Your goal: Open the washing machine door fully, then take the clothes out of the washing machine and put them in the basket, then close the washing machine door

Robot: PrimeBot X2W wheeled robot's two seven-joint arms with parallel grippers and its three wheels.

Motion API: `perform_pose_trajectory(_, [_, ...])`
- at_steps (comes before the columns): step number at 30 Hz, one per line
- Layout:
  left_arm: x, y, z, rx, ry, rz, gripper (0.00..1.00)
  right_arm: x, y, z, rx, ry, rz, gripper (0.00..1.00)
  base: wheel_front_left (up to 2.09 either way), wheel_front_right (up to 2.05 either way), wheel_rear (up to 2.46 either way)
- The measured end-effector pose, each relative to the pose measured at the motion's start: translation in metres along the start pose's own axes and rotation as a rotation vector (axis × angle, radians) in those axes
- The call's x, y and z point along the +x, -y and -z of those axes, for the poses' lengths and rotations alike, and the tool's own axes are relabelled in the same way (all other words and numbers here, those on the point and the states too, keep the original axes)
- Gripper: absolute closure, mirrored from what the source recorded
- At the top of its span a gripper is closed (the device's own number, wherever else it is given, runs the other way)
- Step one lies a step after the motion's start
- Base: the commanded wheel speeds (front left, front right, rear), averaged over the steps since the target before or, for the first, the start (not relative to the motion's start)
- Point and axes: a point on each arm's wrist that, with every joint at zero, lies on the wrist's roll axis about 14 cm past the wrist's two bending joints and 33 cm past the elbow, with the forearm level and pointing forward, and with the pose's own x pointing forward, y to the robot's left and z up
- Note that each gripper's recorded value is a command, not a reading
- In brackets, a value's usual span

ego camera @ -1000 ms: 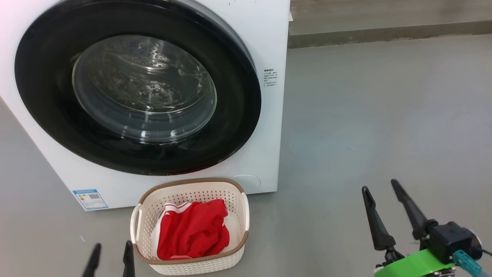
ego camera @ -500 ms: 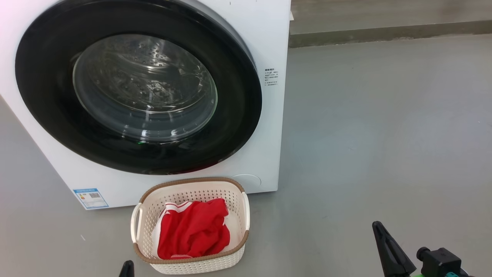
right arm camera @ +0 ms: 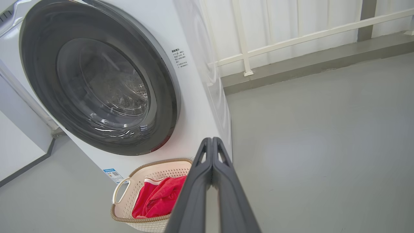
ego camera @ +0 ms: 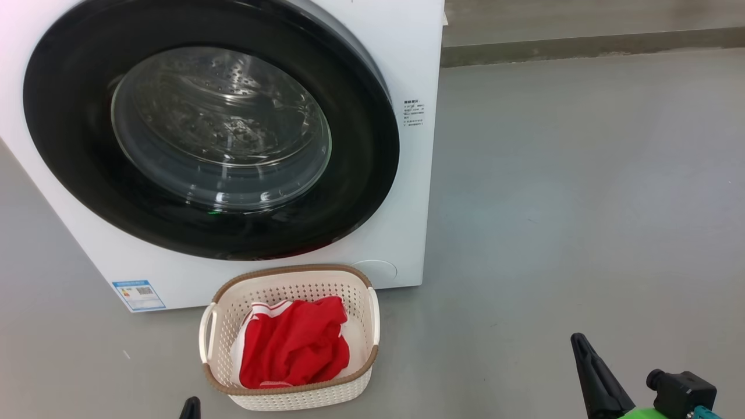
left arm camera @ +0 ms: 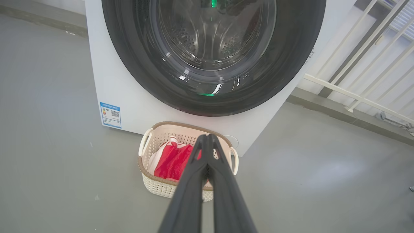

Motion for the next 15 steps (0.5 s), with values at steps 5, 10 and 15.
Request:
perform_pose_trajectory(5, [0.0036,-0.0003,-0.0011,-0.056,-0.006,-0.004,1.0,0.0034,0.0006,-0.0019,0.054,0.001,0.007,1.0,0.0,0.0,0.0])
perform_pose_trajectory(10, [0.0042,-0.0017,0.002,-0.116,-0.021,-0.013,1.0,0.0064,0.0018,-0.0027,0.108,-0.001,0.015,1.0,0.0,0.0,0.0])
perform_pose_trajectory(15, [0.0074,-0.0028,0.0016,-0.17,-0.031,-0.019,1.0,0.0074,0.0037,-0.0015,0.162,-0.008,0.026,1.0,0.0,0.0,0.0])
